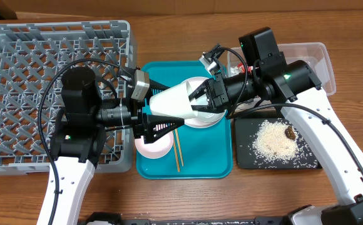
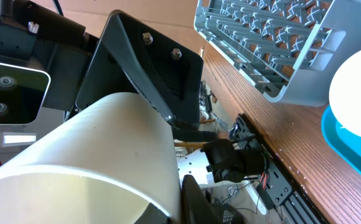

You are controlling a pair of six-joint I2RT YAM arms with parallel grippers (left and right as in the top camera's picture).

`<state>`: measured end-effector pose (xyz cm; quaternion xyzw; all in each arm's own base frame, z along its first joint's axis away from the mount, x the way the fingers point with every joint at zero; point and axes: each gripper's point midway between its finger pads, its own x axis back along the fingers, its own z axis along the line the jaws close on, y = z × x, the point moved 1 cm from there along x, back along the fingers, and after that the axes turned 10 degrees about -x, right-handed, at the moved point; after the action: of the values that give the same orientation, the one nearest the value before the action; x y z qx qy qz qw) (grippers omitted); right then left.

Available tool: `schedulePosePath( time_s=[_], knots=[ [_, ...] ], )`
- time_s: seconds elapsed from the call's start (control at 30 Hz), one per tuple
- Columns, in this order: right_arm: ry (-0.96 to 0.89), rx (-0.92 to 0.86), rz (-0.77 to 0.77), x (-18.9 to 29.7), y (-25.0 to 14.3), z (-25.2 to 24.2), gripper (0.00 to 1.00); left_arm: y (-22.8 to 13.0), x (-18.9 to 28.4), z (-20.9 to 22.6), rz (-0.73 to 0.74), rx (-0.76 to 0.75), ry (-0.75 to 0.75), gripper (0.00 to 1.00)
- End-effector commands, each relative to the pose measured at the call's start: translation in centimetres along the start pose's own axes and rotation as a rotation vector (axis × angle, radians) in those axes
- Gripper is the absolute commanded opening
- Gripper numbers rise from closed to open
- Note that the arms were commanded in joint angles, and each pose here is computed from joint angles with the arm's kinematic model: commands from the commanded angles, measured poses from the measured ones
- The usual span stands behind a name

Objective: Sort waste into correct bins and load items into the dishwasher
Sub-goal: 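Carry the white cup with the left gripper into the dish rack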

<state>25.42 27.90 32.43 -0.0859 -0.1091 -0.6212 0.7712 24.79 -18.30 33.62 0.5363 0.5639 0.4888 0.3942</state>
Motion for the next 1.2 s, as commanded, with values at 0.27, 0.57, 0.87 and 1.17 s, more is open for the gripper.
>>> schedulePosePath(
  time_s=[0.27, 0.57, 0.87, 1.17],
  knots=[
    [0.023, 0.014, 0.018, 0.0, -0.4, 0.6, 0.04, 0.9, -0.1, -0.3, -0.010, -0.032, -0.014, 0.84],
    [0.021, 0.015, 0.016, 0.0, -0.4, 0.6, 0.18, 0.9, -0.1, -0.2, -0.010, -0.031, -0.010, 0.68],
    [-0.137, -0.029, -0.080, 0.3, 0.9, -2.2, 0.50, -0.2, 0.4, 1.8, 0.019, 0.045, 0.112, 0.45],
    [-0.777, -0.266, -0.430, 9.5, 2.9, -13.1, 0.58, -5.3, 7.0, 8.5, 0.137, 0.320, 0.610, 0.04]
  ],
)
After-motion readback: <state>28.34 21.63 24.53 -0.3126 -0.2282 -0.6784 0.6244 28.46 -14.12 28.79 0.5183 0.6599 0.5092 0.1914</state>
